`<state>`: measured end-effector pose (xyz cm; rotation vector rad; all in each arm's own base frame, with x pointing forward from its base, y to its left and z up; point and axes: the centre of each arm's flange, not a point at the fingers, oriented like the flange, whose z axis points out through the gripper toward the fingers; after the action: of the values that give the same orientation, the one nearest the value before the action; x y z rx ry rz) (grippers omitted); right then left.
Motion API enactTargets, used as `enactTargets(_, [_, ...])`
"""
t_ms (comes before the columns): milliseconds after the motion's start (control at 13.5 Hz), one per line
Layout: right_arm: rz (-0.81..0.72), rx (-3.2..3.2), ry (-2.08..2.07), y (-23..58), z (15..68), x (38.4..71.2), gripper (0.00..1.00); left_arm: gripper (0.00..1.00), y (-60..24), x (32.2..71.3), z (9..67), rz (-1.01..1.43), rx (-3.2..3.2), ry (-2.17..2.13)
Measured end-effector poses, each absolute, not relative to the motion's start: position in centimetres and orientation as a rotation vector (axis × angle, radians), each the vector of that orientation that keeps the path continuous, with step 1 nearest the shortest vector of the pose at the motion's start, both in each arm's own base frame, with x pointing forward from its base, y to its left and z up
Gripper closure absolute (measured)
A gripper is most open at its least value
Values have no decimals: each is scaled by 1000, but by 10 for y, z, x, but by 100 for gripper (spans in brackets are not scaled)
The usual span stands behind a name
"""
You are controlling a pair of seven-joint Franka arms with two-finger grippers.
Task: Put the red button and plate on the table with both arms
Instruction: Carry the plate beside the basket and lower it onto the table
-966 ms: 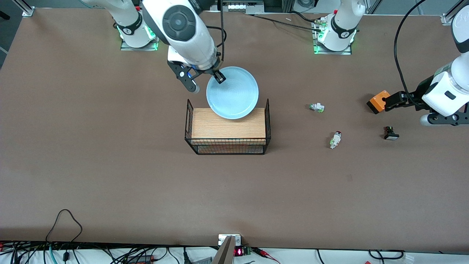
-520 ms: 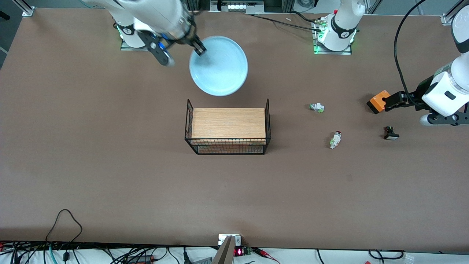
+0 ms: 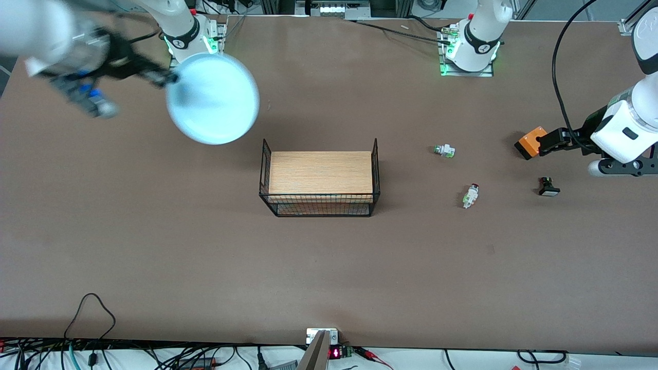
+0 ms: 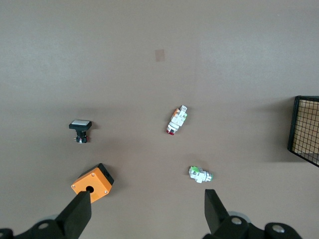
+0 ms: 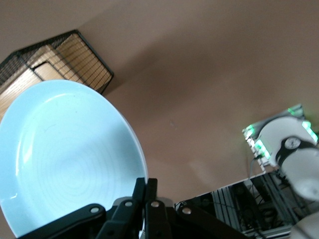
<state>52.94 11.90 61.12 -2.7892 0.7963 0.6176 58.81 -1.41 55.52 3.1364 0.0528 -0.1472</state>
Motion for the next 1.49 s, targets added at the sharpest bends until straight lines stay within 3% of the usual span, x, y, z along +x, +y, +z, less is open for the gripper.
enactTargets(223, [517, -2908, 535, 65, 577, 555, 97, 0, -16, 588, 555, -147, 3137, 47])
enactTargets(891, [152, -3136, -204, 1, 473, 619, 97, 0, -19, 588, 555, -148, 3137, 41])
enactTargets(1485, [65, -3161, -328, -53, 355, 641, 97, 0, -19, 588, 554, -149, 3137, 40])
